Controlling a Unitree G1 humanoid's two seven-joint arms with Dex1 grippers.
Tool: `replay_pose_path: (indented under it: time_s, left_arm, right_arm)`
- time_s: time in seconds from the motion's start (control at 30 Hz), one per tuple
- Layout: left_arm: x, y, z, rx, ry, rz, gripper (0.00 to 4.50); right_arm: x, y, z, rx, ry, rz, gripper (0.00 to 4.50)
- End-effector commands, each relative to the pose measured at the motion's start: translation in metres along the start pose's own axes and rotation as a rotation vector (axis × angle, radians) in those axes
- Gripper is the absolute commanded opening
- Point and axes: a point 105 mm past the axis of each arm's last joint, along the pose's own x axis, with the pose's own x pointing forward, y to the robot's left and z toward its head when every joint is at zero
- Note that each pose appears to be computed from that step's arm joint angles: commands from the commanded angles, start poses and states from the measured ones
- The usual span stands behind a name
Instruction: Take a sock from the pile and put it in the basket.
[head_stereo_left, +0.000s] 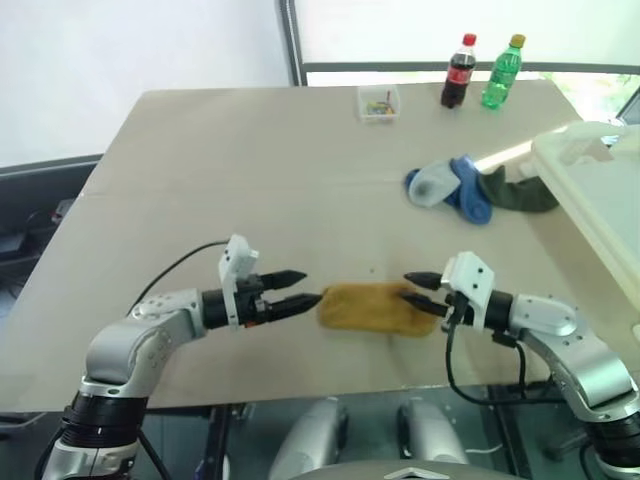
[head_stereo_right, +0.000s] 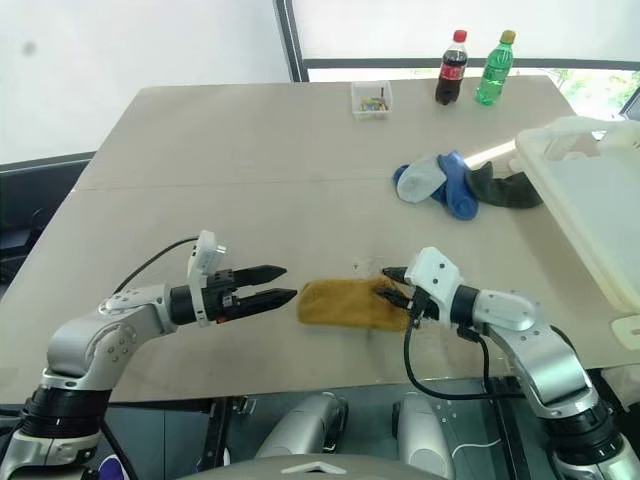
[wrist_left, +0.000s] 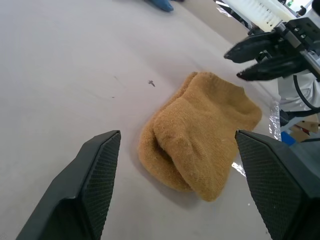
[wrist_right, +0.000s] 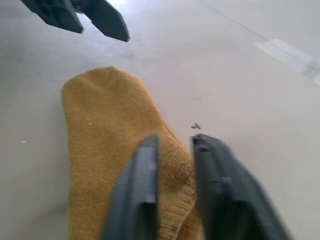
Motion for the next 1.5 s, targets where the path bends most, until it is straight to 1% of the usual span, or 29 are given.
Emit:
replay_pose_path:
  time_s: [0.03, 0.1, 0.17, 0.3, 0.4, 0.47, 0.53, 0.7, 0.83, 1.03, 1.3, 1.5]
  left_arm:
    - [-0.005, -0.004, -0.001, -0.01, 0.05, -0.014, 3.85]
    - [-0.008, -0.002, -0.006, -0.028, 0.093, 0.01, 3.85]
    - [-0.01, -0.002, -0.011, -0.041, 0.125, 0.032, 3.85]
    - [-0.003, -0.008, -0.014, -0.121, 0.173, 0.021, 3.85]
    - [0.003, -0.011, -0.018, -0.15, 0.232, 0.015, 3.85]
    - [0.008, -0.014, -0.023, -0.205, 0.291, 0.0, 3.85]
    - [0.014, -0.019, -0.023, -0.266, 0.311, -0.04, 3.85]
    - [0.03, -0.026, -0.011, -0.349, 0.283, -0.127, 3.85]
    - [0.029, -0.045, -0.002, -0.407, 0.265, -0.275, 3.85]
    - [0.032, -0.047, 0.021, -0.358, 0.167, -0.347, 3.85]
    - [0.053, -0.05, 0.02, -0.312, 0.173, -0.426, 3.85]
    - [0.071, -0.057, 0.026, -0.298, 0.162, -0.537, 3.85]
  right_arm:
    - [0.003, 0.008, 0.0, -0.062, 0.004, 0.052, 0.06]
    - [0.006, 0.01, -0.008, -0.064, 0.02, 0.06, 0.06]
    - [0.008, 0.012, -0.021, -0.075, 0.064, 0.075, 0.06]
    - [0.007, 0.01, -0.044, -0.093, 0.146, 0.072, 0.06]
    - [0.007, 0.009, -0.045, -0.096, 0.149, 0.066, 0.06]
    - [0.008, 0.009, -0.044, -0.092, 0.141, 0.059, 0.06]
    - [0.008, 0.009, -0.044, -0.095, 0.141, 0.059, 0.06]
    - [0.01, 0.01, -0.043, -0.096, 0.138, 0.059, 0.06]
    - [0.011, 0.009, -0.042, -0.094, 0.134, 0.045, 0.06]
    - [0.009, 0.005, -0.042, -0.103, 0.137, 0.024, 0.06]
    - [0.007, 0.001, -0.035, -0.111, 0.123, -0.012, 0.06]
    - [0.004, 0.004, -0.039, -0.139, 0.158, -0.019, 0.06]
